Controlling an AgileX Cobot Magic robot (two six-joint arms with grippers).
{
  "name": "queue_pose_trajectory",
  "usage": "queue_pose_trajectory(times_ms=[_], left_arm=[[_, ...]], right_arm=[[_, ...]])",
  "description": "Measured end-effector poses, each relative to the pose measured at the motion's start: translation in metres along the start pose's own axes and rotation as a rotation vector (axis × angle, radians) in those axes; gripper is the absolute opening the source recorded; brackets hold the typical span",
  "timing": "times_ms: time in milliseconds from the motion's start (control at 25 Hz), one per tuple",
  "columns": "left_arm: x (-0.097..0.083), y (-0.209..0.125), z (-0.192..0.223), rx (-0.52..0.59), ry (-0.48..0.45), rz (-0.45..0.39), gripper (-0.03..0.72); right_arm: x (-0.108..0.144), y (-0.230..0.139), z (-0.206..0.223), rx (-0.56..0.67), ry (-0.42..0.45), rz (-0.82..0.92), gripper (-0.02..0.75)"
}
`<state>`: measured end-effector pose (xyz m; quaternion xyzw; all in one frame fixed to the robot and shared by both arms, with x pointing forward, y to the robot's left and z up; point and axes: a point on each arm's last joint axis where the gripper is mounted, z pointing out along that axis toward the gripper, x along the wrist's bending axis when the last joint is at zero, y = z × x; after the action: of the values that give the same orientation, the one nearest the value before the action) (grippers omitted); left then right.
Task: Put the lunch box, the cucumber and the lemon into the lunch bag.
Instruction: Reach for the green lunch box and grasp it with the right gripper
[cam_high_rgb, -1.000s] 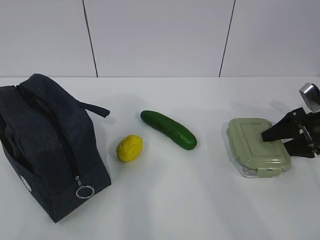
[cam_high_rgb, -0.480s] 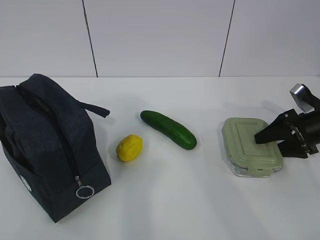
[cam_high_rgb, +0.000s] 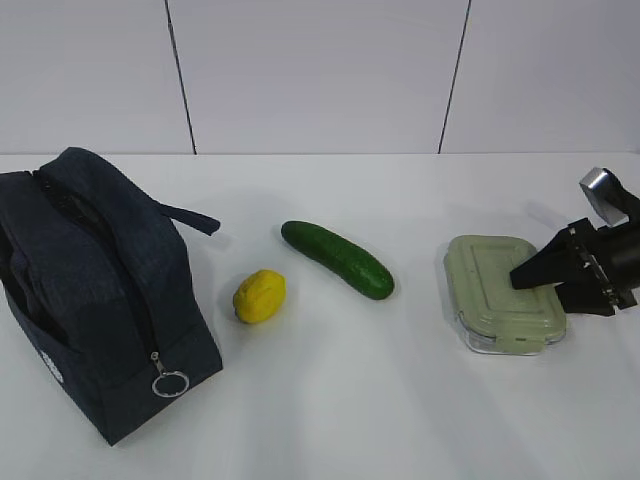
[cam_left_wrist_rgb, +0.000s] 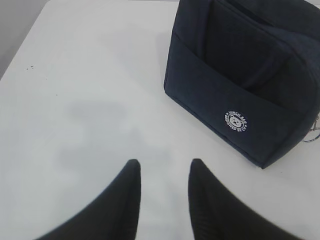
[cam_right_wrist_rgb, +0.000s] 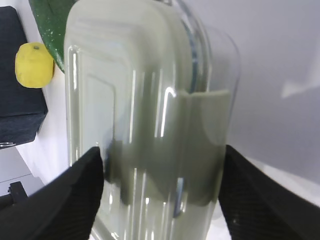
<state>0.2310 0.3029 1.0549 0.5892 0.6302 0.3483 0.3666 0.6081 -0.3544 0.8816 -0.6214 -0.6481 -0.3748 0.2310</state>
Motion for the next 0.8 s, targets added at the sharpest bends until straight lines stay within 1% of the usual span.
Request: queue_pose_trajectory(times_ms=[280,800], left_arm=[[0.0000,0.0000,0.0000,0.000,0.000,0.000,0.239],[0.0000,0.0000,0.0000,0.000,0.000,0.000,0.239]], right_arm=[[-0.0001,0.0001,0.0000,-0.001,-0.001,0.000,0.519],[0.0008,0.0010,0.0000,-0.011,0.009,0.006,0.438]])
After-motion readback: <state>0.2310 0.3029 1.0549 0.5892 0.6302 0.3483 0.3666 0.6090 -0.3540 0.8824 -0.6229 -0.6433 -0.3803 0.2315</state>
